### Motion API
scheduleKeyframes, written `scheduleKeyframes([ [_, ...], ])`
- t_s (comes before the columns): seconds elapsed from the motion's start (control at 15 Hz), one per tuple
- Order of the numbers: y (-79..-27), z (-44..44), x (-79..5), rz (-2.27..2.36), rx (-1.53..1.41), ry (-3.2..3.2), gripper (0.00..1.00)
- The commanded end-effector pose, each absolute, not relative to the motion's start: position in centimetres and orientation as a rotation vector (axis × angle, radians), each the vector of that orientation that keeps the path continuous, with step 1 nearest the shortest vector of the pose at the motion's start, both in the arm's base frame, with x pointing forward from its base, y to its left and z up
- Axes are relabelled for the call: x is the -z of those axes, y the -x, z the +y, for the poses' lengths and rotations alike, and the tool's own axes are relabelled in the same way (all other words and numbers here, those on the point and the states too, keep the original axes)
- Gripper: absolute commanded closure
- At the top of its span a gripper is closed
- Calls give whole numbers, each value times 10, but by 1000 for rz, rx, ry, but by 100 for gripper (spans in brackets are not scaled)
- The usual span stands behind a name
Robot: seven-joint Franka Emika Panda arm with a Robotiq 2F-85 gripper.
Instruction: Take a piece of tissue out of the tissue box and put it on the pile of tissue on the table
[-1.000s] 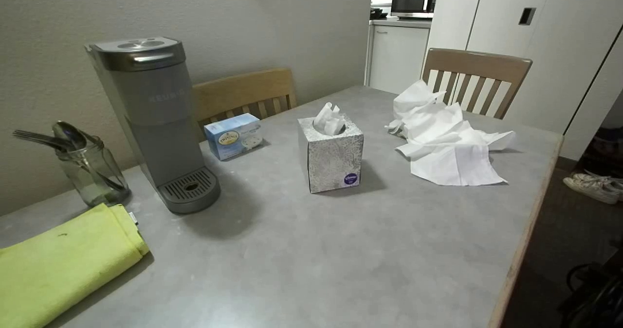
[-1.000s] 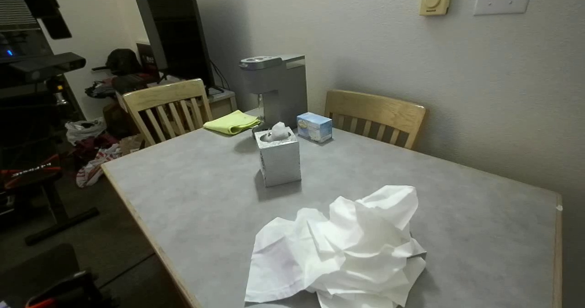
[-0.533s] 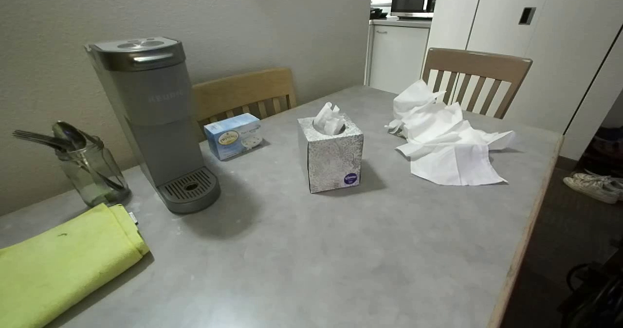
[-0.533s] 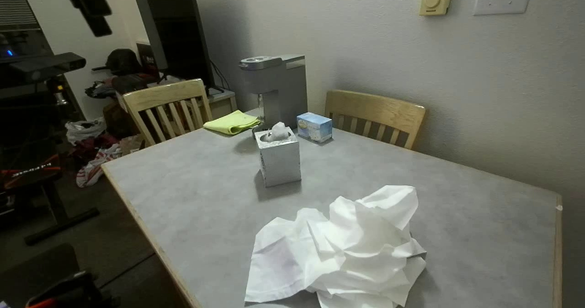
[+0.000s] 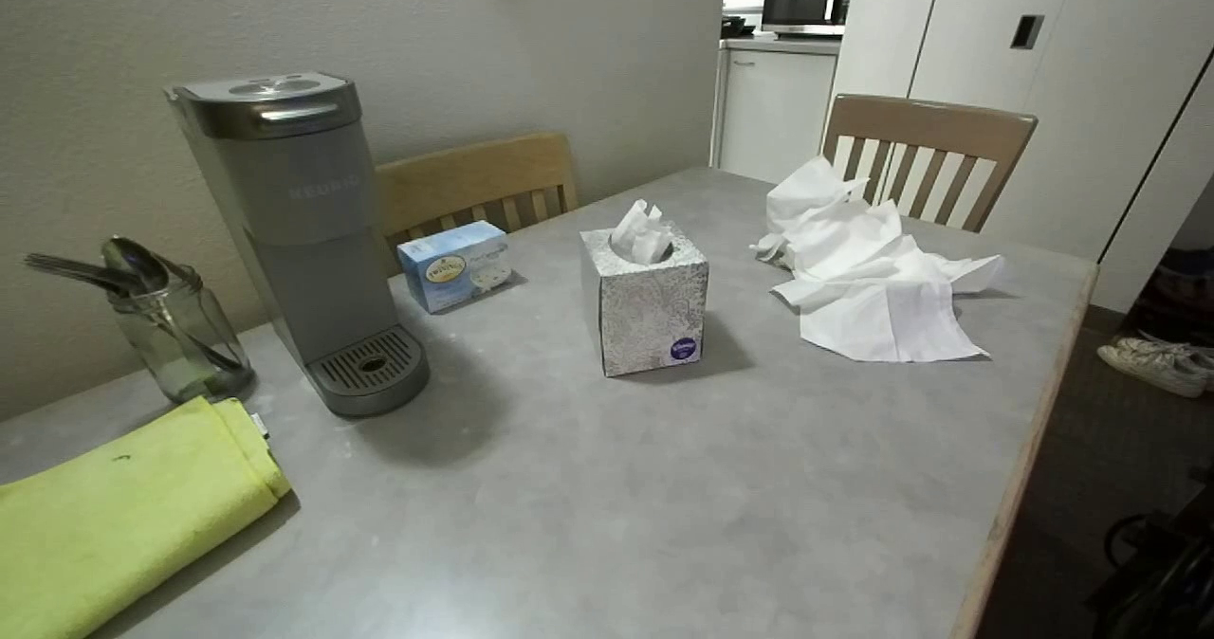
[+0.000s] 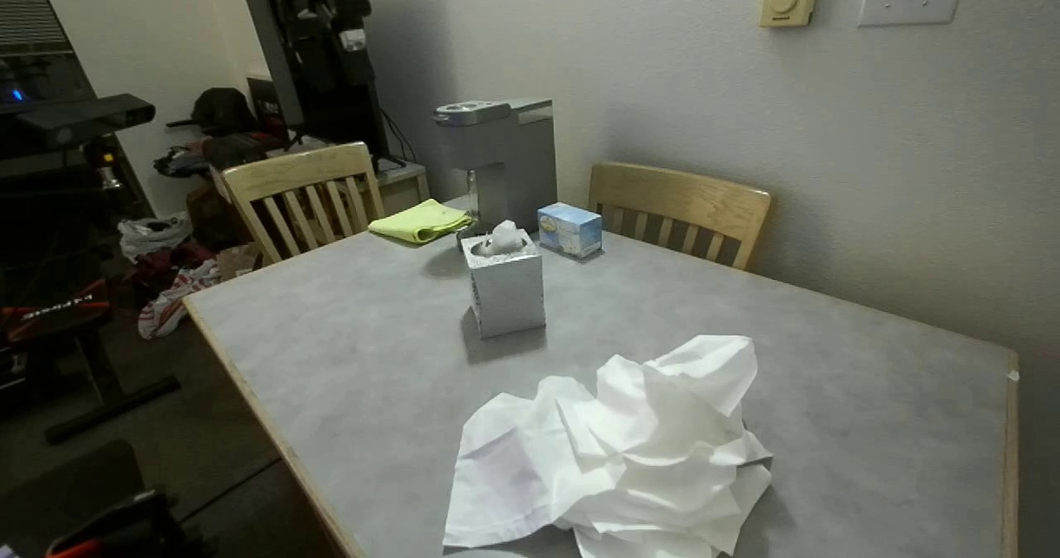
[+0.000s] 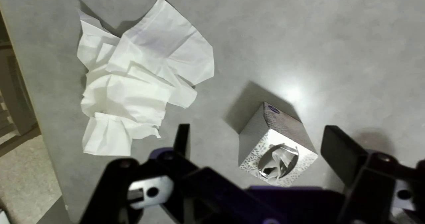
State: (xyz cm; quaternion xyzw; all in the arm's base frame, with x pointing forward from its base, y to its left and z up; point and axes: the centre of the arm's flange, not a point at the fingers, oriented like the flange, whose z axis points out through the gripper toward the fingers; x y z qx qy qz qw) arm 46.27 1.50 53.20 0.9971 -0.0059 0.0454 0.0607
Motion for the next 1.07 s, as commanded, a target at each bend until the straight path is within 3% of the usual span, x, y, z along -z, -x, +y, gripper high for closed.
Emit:
scheduleKeyframes([
  [0.0,-524,28,-526,38,-84,-3091,0],
  [0.07,-488,25,-525,2,-113,-3055,0],
  [0.53,-493,27,-528,2,-120,-3058,0],
  [1.0,-532,34,-484,-133,-142,-3083,0],
])
